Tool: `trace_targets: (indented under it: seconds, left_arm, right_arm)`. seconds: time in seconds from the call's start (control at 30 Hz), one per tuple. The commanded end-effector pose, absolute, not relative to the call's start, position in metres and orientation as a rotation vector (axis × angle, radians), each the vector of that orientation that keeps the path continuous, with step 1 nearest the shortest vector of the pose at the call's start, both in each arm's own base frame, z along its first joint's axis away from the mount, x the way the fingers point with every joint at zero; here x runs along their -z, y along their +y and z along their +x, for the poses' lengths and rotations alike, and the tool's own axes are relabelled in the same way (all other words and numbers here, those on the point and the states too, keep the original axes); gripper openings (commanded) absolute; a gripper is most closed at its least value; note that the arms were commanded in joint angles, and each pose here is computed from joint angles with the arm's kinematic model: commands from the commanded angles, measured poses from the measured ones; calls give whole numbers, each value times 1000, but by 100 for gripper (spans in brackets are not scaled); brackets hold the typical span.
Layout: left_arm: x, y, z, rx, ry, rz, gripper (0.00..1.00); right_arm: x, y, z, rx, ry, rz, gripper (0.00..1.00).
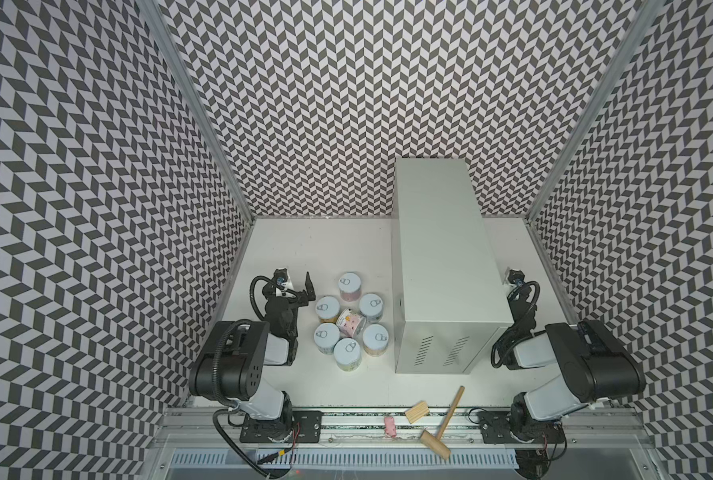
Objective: Place and organize the canned foods onto the counter
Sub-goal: 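Move the left gripper over the can cluster toward the pink-labelled can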
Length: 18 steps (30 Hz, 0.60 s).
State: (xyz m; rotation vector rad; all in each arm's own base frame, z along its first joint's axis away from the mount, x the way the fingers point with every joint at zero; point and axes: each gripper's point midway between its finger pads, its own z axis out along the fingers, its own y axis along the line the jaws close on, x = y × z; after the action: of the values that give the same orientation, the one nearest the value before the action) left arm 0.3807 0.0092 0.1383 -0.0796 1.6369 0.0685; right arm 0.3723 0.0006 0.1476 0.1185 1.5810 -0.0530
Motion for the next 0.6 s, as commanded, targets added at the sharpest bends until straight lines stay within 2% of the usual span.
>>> trace_targets:
  seconds: [0.0, 0.57]
  left_arm:
    - [-146, 10, 384, -64, 1613, -76, 100]
    - [-146, 9, 384, -63, 1617, -75, 100]
  right_arm:
    - [-155, 2, 374, 49, 1548, 108, 99]
    - [-157, 5, 370, 45, 1534, 88, 99]
